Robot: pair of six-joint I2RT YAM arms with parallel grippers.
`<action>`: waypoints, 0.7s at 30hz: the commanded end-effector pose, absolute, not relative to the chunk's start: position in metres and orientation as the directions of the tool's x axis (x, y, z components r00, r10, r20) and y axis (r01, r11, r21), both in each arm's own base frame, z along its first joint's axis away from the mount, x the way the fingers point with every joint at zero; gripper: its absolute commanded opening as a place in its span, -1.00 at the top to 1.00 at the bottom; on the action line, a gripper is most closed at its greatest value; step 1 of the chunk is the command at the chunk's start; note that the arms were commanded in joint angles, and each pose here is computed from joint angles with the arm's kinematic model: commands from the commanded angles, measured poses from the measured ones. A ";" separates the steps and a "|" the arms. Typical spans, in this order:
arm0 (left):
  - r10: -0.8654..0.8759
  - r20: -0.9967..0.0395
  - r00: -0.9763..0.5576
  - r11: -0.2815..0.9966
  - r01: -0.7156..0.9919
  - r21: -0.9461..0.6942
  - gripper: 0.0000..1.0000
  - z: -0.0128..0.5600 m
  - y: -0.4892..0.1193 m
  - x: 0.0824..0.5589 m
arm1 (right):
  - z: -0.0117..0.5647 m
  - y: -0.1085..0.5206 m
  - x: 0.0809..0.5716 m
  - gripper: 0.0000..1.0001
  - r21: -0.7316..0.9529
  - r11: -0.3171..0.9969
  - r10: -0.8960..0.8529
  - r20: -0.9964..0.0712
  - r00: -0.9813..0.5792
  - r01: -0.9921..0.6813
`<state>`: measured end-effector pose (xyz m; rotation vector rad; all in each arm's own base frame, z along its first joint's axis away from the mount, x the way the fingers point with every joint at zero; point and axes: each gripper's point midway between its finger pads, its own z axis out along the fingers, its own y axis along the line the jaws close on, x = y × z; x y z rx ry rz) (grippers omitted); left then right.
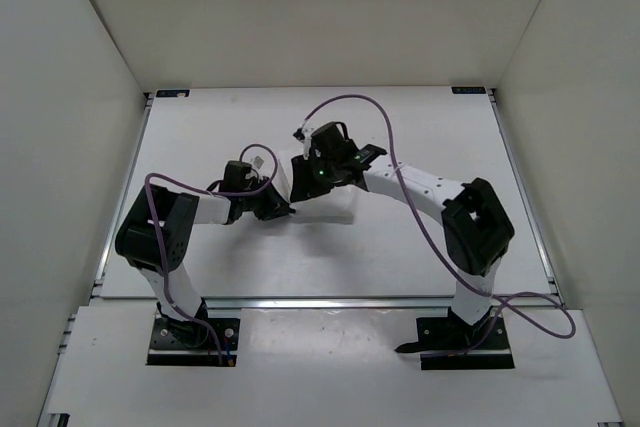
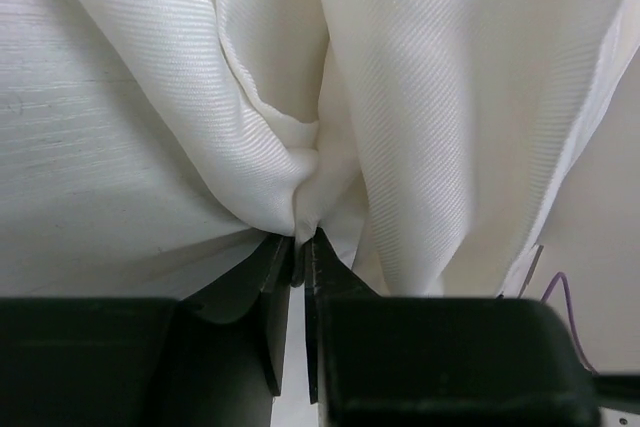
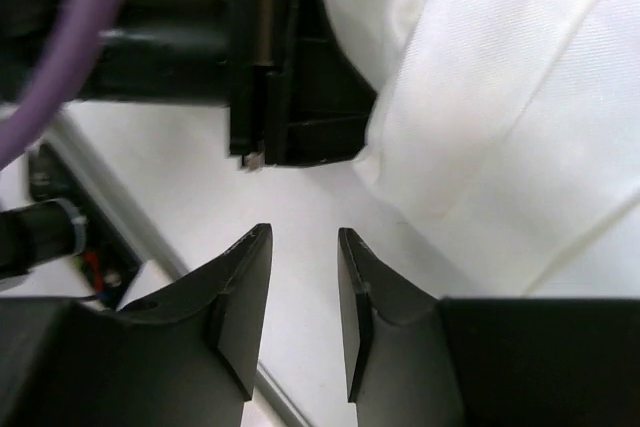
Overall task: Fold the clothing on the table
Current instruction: Fold the skirt
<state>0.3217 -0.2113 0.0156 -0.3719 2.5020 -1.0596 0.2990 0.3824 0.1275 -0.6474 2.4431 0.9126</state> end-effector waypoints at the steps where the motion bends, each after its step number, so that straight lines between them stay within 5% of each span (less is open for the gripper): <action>1: -0.400 -0.229 -0.887 0.682 -0.121 -0.722 0.55 0.013 -0.199 0.312 | 0.185 0.374 0.308 0.41 0.560 0.575 -0.145 -0.647 -0.748 -0.596; 8: -0.470 -0.237 -0.850 0.630 -0.135 -0.765 0.30 0.036 -0.186 0.307 | 0.177 0.371 0.344 0.51 0.730 0.424 -0.032 -0.580 -0.814 -0.536; 12: -0.485 -0.261 -0.834 0.580 -0.084 -0.810 -0.33 0.056 -0.187 0.307 | 0.138 0.382 0.340 0.60 0.812 0.385 -0.037 -0.460 -0.887 -0.438; 21: -0.543 -0.383 -0.747 0.650 -0.085 -0.755 -0.67 0.086 -0.148 0.312 | 0.054 0.379 0.333 0.55 0.711 0.595 -0.134 -0.372 -0.919 -0.374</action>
